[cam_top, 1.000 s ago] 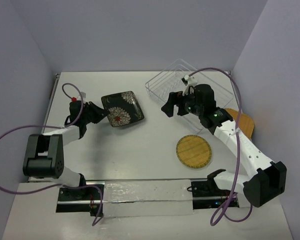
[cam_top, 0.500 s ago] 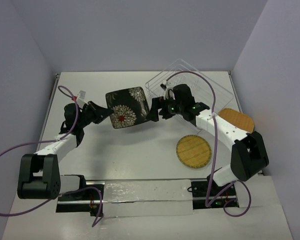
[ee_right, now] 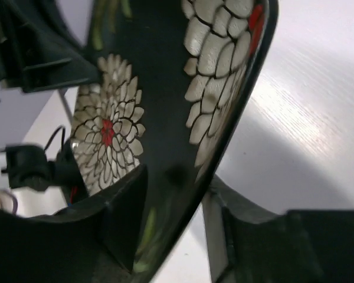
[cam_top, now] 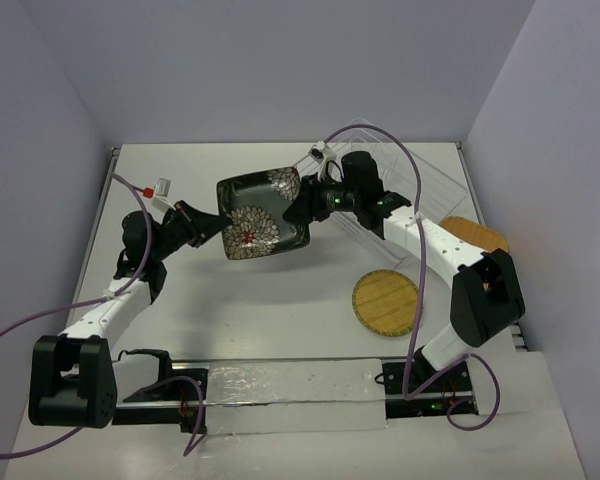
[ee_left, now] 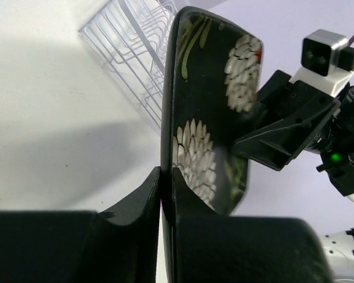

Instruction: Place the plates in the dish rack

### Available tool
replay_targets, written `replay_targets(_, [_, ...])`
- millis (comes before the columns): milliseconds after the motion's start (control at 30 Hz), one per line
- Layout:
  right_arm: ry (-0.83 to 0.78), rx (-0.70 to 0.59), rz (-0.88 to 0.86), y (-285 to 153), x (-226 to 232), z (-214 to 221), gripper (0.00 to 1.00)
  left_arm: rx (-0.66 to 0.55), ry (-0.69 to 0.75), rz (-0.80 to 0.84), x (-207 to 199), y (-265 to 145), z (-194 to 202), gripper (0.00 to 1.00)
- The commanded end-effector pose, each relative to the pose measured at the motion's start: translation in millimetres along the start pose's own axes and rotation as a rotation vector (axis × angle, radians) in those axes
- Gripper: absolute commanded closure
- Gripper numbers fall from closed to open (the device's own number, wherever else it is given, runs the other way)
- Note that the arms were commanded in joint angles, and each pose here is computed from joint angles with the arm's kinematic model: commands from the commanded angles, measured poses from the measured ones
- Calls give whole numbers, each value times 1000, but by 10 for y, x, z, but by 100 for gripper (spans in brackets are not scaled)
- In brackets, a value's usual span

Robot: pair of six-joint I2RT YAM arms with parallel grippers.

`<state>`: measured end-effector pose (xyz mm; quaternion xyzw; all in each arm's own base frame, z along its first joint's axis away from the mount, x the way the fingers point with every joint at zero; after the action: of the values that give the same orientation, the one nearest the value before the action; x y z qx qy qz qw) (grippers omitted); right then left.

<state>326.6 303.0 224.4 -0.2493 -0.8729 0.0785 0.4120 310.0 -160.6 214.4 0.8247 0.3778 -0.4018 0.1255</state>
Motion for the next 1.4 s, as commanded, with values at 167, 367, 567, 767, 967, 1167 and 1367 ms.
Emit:
replay_targets(167, [-209,-238,-12,-349,470,-722,100,-95,180,143,-619,-5,-494,5])
replay_targets(367, [-314,-437,288,-1101,248,-1434,100,-213,261,-194,-440,-105,-1010,1])
replay_targets(567, [-507,-567,653,-2018,-64,-2079,100,-405,319,-531,-230,-521,-1471,1])
replay_targets(767, [-683,-449,942,-2423,-537,-2330,100,-432,350,-633,-126,-716,-1478,1])
replay_targets(967, [-783,-353,1064,-2556,-878,-2510,100,-461,363,-659,-100,-793,-1493,1])
replay_targets(1167, [-831,-300,1043,-2387,-1144,-2695,100,-455,385,-669,-88,-799,-1500,1])
replay_targets(1367, [-798,-302,1068,-2236,-1400,-2866,100,-448,389,-674,-71,-788,-1499,1])
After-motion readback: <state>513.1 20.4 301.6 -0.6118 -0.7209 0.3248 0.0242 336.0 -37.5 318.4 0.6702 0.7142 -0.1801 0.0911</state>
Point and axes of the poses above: each gripper's point midway between its finger pads, its own y axis out along the fingers, its own x axis along the line the jaws close on, z = x × y, the point moved 1 cm from there along -y, back along the fingers, and after that the axes turned 11 degrees about y, right-handed, at the moved point
